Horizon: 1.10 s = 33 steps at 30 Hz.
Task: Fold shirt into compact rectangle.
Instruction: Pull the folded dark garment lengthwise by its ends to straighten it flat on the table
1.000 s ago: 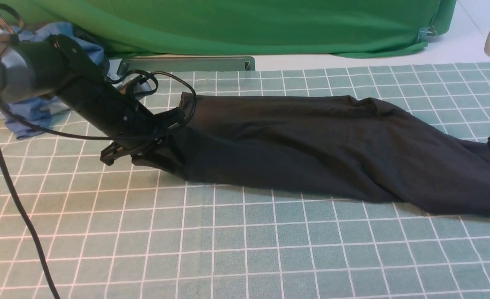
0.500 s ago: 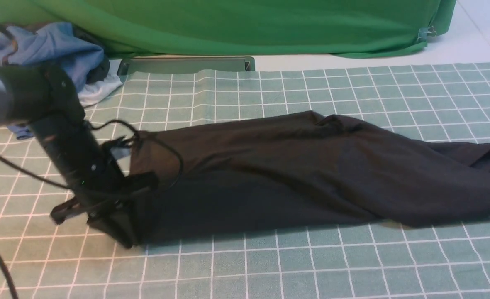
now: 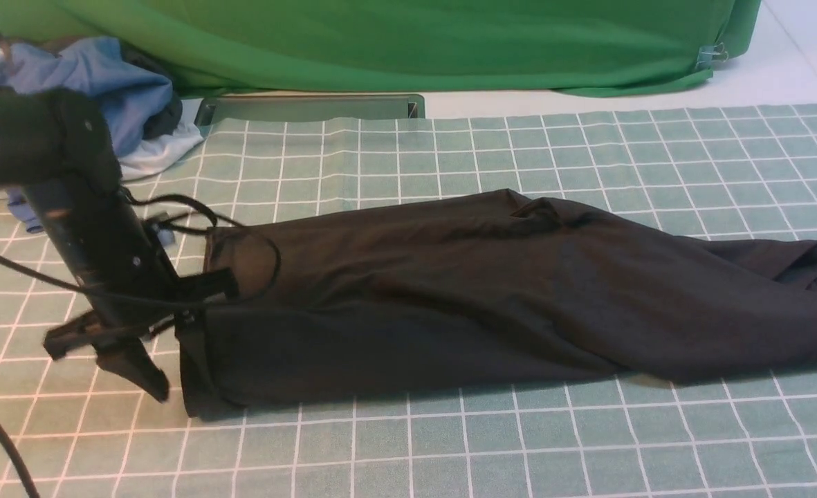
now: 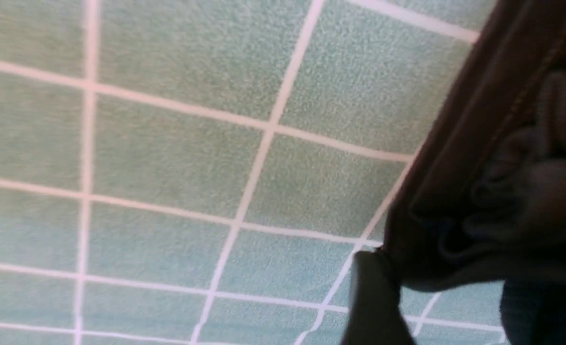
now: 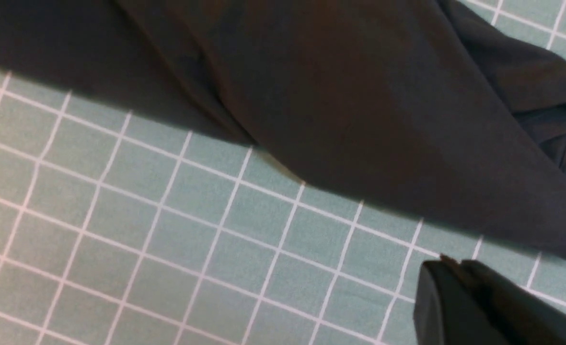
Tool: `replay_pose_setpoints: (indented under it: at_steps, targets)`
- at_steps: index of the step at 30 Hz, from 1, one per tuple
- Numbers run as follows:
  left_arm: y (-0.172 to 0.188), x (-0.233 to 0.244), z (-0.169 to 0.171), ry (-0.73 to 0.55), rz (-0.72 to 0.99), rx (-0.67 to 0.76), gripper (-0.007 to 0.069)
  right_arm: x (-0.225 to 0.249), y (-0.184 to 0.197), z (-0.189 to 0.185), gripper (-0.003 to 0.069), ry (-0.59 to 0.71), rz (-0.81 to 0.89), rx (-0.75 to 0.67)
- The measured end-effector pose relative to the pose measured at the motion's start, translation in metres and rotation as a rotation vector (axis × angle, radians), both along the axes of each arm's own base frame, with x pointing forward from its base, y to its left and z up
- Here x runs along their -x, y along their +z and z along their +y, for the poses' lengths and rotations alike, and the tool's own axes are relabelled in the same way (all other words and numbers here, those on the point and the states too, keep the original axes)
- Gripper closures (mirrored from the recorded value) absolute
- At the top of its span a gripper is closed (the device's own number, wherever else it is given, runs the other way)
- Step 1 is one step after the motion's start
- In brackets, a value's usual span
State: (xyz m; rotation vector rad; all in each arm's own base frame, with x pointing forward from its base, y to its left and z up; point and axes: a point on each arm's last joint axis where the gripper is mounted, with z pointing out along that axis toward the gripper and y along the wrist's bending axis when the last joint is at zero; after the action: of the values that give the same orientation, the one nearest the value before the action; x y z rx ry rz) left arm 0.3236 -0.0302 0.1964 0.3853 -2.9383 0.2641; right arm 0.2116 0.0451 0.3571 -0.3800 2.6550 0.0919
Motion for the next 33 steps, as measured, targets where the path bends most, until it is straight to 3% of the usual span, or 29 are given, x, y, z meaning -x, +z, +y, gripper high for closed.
replay_pose_setpoints:
  at_steps: [4,8,12,15,19,27,33]
  targets:
    - [0.031,0.007,0.0,0.005,-0.095,0.008,0.0188,-0.001,0.0,0.0,0.062,0.0,-0.009,-0.002]
    - [0.045,0.006,-0.008,0.057,-0.177,0.092,0.0179,-0.001,0.001,0.0,0.062,-0.003,-0.012,-0.004]
    - [0.035,-0.014,-0.017,0.115,-0.288,0.193,0.03,-0.001,0.001,0.0,0.062,-0.005,-0.014,-0.006]
    - [0.006,-0.018,-0.025,-0.003,-0.198,0.195,0.0509,-0.001,0.001,0.0,0.062,-0.007,-0.015,-0.006]
    - [-0.027,-0.018,-0.021,-0.048,-0.053,0.116,0.0609,-0.001,0.0,0.0,0.062,-0.007,-0.005,-0.005]
    - [-0.027,-0.013,-0.019,-0.057,0.016,0.074,0.0611,-0.031,-0.034,-0.003,0.0587,-0.03,0.139,0.124]
    - [-0.028,-0.011,-0.018,-0.063,0.035,0.068,0.0601,-0.079,-0.086,-0.01,0.0444,-0.065,0.25,0.215]
